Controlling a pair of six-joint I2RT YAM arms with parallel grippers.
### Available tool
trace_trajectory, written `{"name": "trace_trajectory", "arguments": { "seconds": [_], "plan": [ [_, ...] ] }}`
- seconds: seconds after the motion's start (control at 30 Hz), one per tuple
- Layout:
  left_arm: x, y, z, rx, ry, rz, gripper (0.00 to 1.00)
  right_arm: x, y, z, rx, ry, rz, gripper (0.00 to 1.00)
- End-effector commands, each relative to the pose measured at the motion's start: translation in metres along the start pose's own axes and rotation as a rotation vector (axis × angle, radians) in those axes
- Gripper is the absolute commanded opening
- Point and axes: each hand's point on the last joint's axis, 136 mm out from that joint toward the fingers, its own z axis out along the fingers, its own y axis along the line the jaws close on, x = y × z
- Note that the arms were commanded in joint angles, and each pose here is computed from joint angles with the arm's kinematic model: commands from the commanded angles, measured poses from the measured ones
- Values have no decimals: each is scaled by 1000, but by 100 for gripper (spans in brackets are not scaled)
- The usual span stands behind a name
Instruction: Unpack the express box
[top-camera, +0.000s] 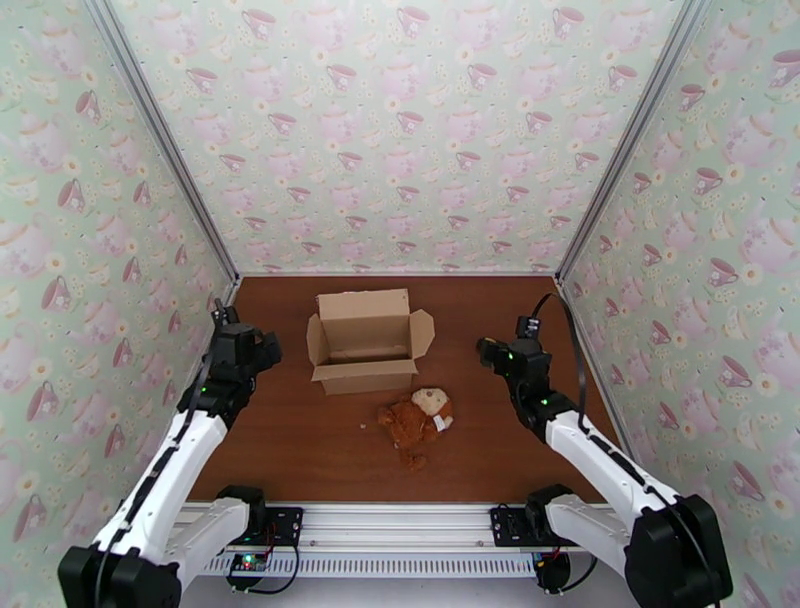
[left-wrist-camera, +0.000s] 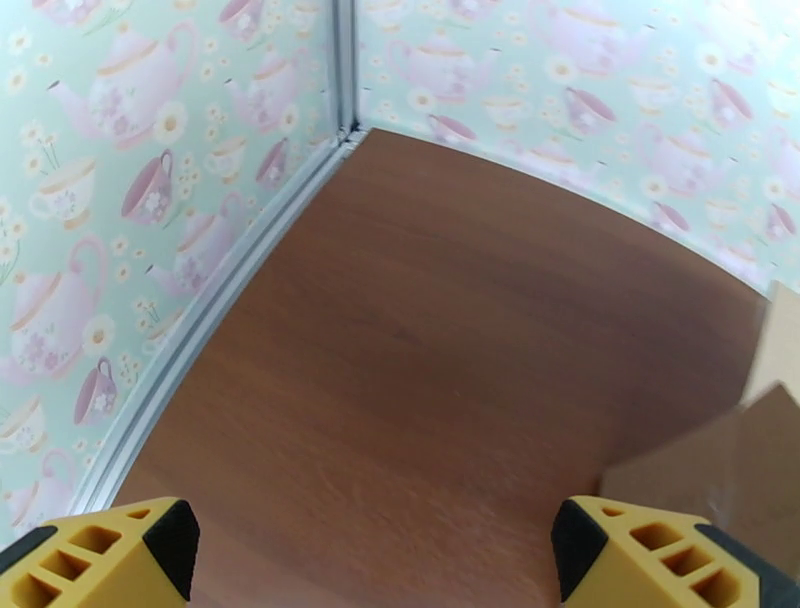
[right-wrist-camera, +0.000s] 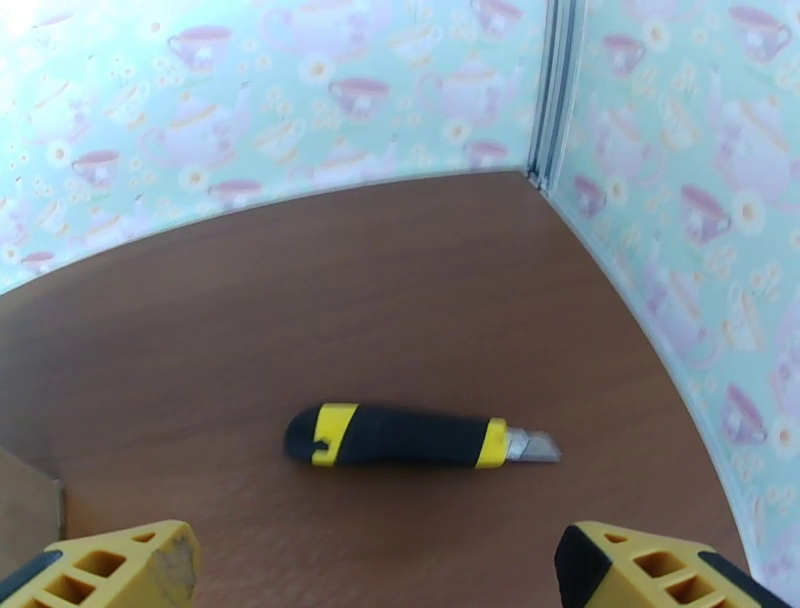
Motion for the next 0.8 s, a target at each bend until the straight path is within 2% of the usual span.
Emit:
{"name": "trace_trajectory", "arguments": {
  "seconds": [0.0,0.23,0.37,0.47,0.53,0.77],
  "plan": [
    [-10,1,20,-33,-84,-6,100,-25,-9,10,44,-140,-6,100],
    [5,-9,56,2,-193,50,100,-1,-7,40,54,-112,-63,100],
    [16,-16,75,33,-176,76,100,8,-4,55,56,-123,-92,100],
    [20,-22,79,74,-218,67,100,9,3,66,42,-98,-137,100],
    [22,-25,81,101,-243,65,100,7,5,68,31,-125,-158,100],
    [38,-36,92,168,-258,81,100,14,-3,72,-21,-137,-95,100]
  ]
}}
